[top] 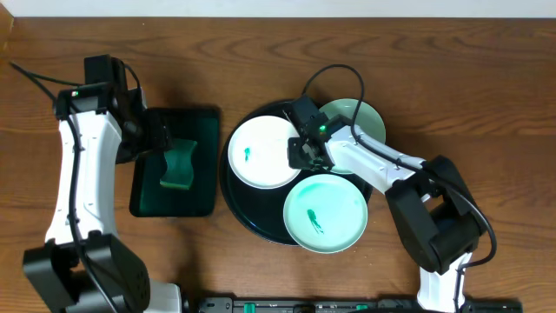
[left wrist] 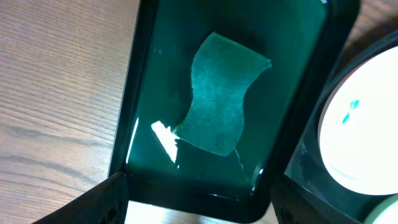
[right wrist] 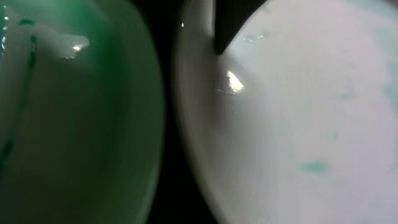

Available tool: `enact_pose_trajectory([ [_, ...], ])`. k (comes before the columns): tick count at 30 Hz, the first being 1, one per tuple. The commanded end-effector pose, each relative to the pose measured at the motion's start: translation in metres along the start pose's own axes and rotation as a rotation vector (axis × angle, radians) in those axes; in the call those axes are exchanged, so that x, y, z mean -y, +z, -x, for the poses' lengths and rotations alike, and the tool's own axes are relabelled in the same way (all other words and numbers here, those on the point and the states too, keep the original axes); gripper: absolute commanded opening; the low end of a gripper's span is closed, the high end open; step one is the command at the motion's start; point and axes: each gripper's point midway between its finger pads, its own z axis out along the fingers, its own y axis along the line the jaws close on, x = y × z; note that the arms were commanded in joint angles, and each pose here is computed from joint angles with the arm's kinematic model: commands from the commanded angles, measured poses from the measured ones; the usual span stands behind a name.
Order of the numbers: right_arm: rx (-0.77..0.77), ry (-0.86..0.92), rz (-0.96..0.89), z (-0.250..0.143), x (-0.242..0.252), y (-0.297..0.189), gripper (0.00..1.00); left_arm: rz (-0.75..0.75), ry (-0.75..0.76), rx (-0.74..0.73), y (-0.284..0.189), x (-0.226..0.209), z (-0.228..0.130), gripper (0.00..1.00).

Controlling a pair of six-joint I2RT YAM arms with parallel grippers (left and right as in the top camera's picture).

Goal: Clean dirty plates on tray and stack at the side
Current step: 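Lower the left gripper onto the green sponge and grasp it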

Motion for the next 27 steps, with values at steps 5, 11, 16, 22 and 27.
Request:
enact_pose_trajectory([
  [5, -0.039, 0.021, -0.010, -0.011, 0.001, 0.013, 0.01, 0.038, -0.003, -0.098, 0.032, -0.008, -0.005, 0.70],
  [11, -0.038, 0.010, 0.002, -0.011, -0.001, 0.013, 0.01, 0.014, 0.033, -0.195, 0.060, -0.002, -0.012, 0.65],
  [16, -0.038, 0.009, 0.003, -0.011, -0.001, 0.013, 0.01, -0.020, 0.081, -0.273, 0.082, 0.006, -0.020, 0.62],
  [22, -0.040, 0.008, 0.007, -0.011, -0.002, 0.013, 0.01, -0.065, 0.069, -0.351, 0.114, 0.014, -0.026, 0.46],
  [27, -0.041, 0.001, 0.010, -0.011, -0.003, 0.013, 0.01, -0.114, 0.056, -0.389, 0.134, 0.022, -0.029, 0.45],
])
